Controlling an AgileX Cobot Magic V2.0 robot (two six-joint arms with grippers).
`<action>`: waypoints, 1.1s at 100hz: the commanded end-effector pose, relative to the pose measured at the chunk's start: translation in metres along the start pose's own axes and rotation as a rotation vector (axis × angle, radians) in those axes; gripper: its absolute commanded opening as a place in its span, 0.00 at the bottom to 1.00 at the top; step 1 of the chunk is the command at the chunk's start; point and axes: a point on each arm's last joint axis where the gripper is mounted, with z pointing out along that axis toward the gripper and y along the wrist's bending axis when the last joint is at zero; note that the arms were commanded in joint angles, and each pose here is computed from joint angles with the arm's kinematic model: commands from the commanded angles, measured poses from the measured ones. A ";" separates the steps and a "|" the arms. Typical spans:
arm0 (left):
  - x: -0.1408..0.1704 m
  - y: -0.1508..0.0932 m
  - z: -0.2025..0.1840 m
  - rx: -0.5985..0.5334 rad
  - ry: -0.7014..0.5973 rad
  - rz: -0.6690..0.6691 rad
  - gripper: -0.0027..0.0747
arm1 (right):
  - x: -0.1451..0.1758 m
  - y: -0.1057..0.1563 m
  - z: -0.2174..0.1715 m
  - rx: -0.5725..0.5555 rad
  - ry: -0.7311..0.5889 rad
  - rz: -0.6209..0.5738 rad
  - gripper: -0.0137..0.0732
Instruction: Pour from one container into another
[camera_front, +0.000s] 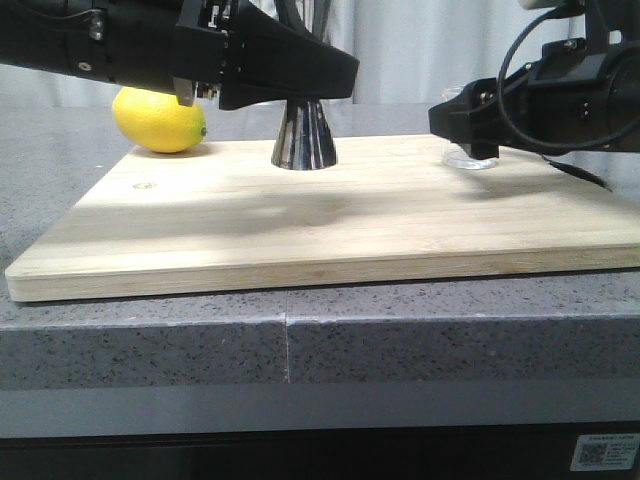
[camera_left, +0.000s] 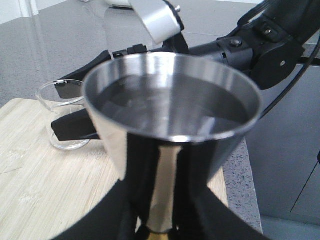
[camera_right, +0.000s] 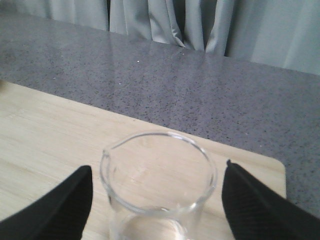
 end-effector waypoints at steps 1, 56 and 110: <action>-0.028 -0.006 -0.002 0.022 -0.120 0.024 0.06 | -0.030 -0.006 -0.005 0.026 -0.121 -0.023 0.73; -0.028 -0.005 -0.002 0.019 -0.118 0.024 0.06 | -0.050 -0.008 -0.024 0.057 -0.022 -0.034 0.73; -0.026 -0.002 -0.002 -0.024 -0.098 0.022 0.06 | -0.114 0.004 -0.082 0.085 -0.068 -0.036 0.73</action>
